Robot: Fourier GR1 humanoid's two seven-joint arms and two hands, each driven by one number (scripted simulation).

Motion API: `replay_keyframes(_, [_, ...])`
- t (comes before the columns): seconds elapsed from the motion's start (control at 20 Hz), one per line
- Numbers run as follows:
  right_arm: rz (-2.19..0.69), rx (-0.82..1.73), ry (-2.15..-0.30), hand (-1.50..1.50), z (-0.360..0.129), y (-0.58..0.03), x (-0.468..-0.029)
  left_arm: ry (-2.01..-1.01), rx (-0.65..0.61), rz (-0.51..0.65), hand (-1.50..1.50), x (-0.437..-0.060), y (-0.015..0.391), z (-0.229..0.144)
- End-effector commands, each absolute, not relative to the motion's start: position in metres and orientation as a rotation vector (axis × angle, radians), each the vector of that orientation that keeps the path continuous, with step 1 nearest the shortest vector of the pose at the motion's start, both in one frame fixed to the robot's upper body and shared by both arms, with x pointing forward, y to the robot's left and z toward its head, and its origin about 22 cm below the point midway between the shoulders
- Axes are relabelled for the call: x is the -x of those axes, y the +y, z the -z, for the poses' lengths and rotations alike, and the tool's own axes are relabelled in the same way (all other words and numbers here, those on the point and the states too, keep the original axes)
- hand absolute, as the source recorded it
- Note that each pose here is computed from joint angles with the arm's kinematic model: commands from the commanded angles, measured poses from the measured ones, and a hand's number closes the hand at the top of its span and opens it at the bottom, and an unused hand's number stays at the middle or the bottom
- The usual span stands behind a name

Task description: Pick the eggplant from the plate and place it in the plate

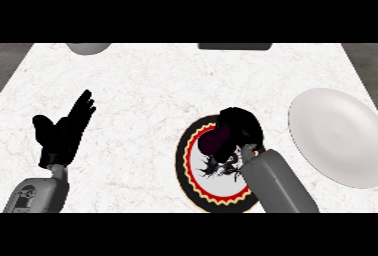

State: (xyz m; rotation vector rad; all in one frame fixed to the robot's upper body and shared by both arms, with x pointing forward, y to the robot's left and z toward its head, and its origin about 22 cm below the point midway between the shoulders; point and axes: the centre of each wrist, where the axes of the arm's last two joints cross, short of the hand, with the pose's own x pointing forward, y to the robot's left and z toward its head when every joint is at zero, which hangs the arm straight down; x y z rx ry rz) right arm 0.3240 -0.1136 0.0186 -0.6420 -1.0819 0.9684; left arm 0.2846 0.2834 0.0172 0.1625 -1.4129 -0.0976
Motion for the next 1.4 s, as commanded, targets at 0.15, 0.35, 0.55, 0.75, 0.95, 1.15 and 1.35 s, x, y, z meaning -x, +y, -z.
replay_keyframes(0.15, [-0.669,1.071,-1.218,1.50,-0.052,-0.094,-0.357,-1.418,-0.142,0.090,0.00,-0.289,0.278,-0.021])
replay_keyframes(0.35, [-0.508,1.372,-1.327,1.50,-0.079,-0.112,-0.366,-1.398,-0.170,0.091,0.00,-0.287,0.293,-0.016])
replay_keyframes(0.55, [-0.334,1.525,-1.276,1.50,-0.097,-0.102,-0.370,-1.396,-0.168,0.088,0.00,-0.279,0.295,-0.019])
replay_keyframes(0.75, [-0.174,1.513,-1.230,1.50,-0.103,-0.132,-0.369,-1.403,-0.181,0.081,0.00,-0.281,0.288,-0.024])
replay_keyframes(0.95, [-0.075,1.492,-1.205,1.50,-0.113,-0.165,-0.361,-1.412,-0.201,0.063,0.00,-0.290,0.293,-0.029])
replay_keyframes(1.15, [-0.022,1.531,-1.175,1.50,-0.091,-0.202,-0.341,-1.410,-0.186,0.057,0.00,-0.274,0.289,-0.024])
replay_keyframes(1.35, [-0.005,1.552,-1.114,1.50,-0.094,-0.263,-0.335,-1.412,-0.182,0.059,0.00,-0.297,0.302,-0.037])
